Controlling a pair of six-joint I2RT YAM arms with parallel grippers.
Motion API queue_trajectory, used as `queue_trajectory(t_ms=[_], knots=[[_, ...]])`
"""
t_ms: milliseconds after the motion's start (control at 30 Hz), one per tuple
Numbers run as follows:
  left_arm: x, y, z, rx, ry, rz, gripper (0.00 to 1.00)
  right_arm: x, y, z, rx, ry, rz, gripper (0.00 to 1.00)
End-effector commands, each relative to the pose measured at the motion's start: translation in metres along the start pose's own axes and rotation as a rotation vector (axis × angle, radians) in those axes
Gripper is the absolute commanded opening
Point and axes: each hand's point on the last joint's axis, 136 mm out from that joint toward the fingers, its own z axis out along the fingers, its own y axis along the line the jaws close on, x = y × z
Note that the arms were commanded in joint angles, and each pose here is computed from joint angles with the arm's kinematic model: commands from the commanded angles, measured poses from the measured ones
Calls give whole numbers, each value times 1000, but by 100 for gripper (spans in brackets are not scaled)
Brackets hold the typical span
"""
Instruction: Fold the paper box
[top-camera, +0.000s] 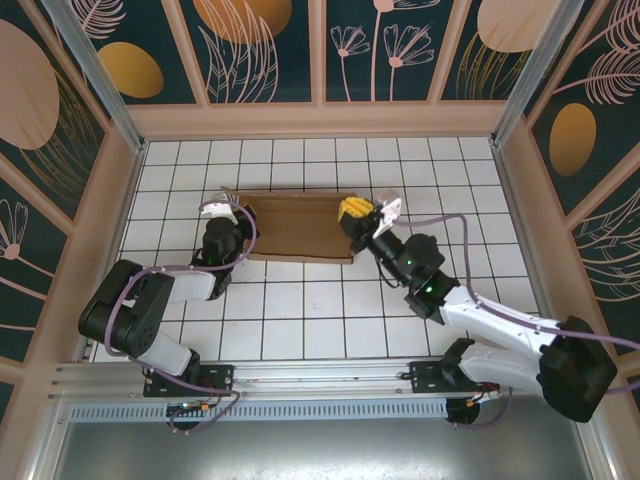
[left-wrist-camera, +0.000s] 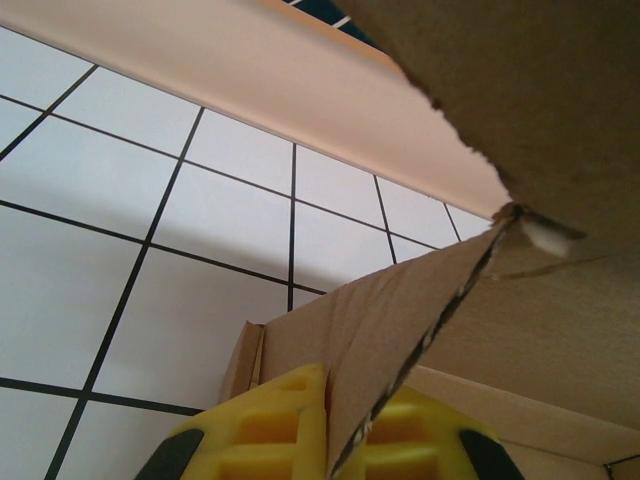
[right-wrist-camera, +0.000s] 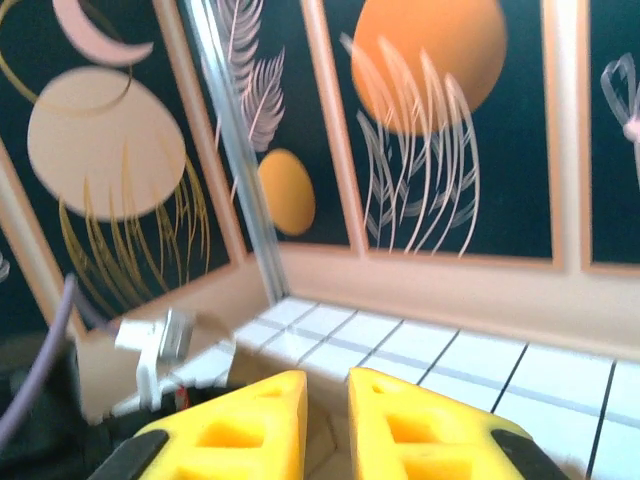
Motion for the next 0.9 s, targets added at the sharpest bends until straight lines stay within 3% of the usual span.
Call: queue_trajectory(t_ms=[0,67,167,267,400,600,867], knots=[[73,48,-10,-167,259,75,1,-2,-50,26,176,184,171,21],[72,48,-10,-169,261,79,1,4,-80,43,274,297,275,21],[72,47,-9,-170,265,80,1,21,-124,54,373,417,432,39],[73,48,-9,-172,266,80,1,37,-168,47,467,412,637,51],[73,48,-9,-171,266,81,1,78,-202,38,519,499,918,57],[71,47,-8,-168,263,85,1,135,-201,43,491,648,1114,61],[71,46,-8,-167,264,89,1,167,-171,61,363,696,1255,67]])
